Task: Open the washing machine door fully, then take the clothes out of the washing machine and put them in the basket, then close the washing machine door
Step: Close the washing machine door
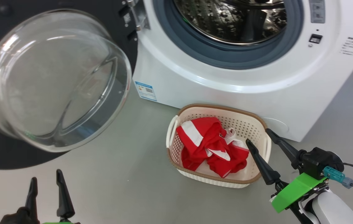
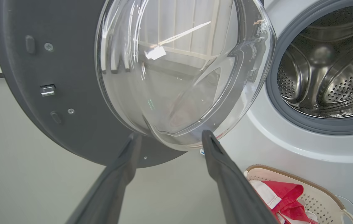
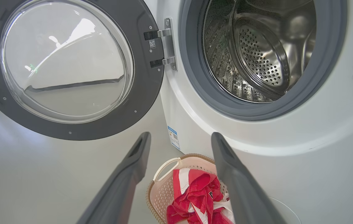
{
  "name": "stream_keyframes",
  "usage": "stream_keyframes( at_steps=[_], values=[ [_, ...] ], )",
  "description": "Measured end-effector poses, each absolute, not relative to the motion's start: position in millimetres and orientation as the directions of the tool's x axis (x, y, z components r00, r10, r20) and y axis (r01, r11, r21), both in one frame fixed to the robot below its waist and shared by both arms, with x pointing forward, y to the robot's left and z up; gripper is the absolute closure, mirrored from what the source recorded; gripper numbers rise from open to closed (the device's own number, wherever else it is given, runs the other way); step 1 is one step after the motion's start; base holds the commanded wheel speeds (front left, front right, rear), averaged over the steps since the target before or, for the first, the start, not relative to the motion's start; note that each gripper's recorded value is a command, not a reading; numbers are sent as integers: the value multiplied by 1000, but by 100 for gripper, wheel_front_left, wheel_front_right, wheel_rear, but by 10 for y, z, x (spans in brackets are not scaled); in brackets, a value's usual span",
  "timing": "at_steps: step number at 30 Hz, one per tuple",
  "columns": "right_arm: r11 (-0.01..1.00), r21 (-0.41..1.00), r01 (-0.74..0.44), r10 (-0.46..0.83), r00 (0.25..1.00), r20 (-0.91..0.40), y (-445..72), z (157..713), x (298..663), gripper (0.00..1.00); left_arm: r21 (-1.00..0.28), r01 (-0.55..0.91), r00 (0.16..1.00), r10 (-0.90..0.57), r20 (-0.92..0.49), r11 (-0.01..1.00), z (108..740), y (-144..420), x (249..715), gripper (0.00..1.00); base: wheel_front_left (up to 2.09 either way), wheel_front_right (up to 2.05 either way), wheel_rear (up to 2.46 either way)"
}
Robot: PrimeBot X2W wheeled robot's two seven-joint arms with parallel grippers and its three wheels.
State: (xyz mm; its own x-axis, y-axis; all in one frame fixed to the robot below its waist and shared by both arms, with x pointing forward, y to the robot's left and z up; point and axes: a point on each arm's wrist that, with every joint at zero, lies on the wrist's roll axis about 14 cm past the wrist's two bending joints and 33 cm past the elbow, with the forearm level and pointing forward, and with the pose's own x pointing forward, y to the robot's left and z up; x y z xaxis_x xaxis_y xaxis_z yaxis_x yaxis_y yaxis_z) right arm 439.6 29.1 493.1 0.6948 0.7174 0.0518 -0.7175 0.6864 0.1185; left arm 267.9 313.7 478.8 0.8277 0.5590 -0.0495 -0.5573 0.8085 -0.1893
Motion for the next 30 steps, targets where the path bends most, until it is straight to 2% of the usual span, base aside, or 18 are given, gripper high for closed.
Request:
stream_keyframes(
  at_steps=[16, 29, 30],
  values=[
    [580, 110, -807, 805, 589, 71, 790, 5017, 4250, 0, -200, -655, 750, 660, -52, 729, 4812, 3267, 2159, 0, 0, 0, 0],
    [554, 126, -823, 822, 564, 73, 896, 5038, 4198, 0, -225, -669, 730, 684, -18, 708, 4935, 3311, 2090, 0, 0, 0, 0],
    [553, 124, -824, 823, 564, 75, 900, 5047, 4201, 0, -234, -666, 729, 685, -1, 709, 4988, 3321, 2095, 26, 0, 0, 0]
  ],
)
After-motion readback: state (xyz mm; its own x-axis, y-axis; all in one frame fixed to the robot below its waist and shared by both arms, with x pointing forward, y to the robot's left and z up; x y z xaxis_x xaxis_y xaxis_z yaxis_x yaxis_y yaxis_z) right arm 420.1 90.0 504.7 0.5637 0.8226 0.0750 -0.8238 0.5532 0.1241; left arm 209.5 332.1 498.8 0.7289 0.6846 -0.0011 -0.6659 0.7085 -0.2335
